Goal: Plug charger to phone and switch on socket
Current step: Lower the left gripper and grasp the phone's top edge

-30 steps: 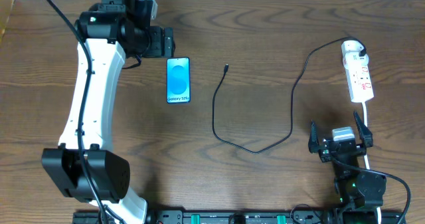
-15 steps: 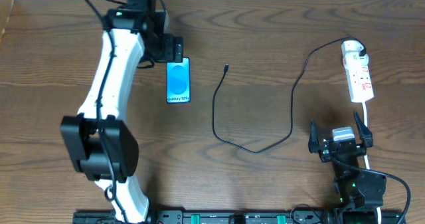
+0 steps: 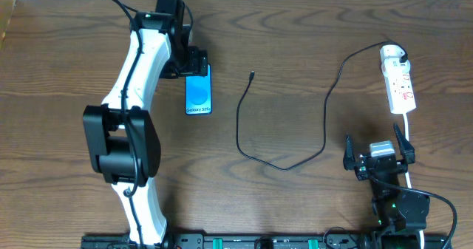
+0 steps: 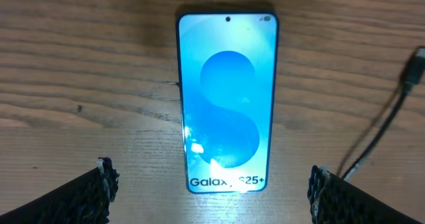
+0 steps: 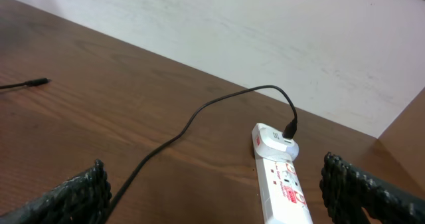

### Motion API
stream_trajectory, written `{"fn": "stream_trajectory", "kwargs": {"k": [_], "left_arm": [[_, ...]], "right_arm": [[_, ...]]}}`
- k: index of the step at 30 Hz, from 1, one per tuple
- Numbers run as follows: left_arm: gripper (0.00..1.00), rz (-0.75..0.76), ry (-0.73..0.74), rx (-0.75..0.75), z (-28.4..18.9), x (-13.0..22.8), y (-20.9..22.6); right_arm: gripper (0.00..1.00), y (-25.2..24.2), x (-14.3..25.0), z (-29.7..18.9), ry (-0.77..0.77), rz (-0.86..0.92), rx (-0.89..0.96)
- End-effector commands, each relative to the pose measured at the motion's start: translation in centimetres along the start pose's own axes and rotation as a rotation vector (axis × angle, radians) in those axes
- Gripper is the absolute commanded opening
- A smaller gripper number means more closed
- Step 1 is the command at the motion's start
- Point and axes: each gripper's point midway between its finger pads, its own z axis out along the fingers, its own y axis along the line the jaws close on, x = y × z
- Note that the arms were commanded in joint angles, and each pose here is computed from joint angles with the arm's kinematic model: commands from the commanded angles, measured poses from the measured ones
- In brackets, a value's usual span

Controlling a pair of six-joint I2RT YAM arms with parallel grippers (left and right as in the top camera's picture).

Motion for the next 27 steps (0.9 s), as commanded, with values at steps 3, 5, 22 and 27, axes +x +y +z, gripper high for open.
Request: {"fn": "stream_trajectory", "kwargs": {"k": [3, 5, 22, 27], "left_arm": [[0.93, -0.016, 0.036, -0.025, 1.7, 0.4, 0.4], [0.93, -0.015, 0.04, -0.025, 2.0, 0.4, 0.4], [0.93, 0.004, 0.066, -0.027, 5.3, 0.2, -0.4], [0.93, 0.002, 0.094, -0.032, 6.6, 0.6, -0.2]], "right_arm": [[0.99, 0.1, 0.1, 0.0, -0.002, 0.01, -0.005], [0.99, 0.1, 0.1, 0.0, -0.002, 0.01, -0.005], [0.99, 0.1, 0.1, 0.0, -0.002, 0.01, -0.005], [0.99, 0.1, 0.1, 0.0, -0.002, 0.01, -0.005]]}}
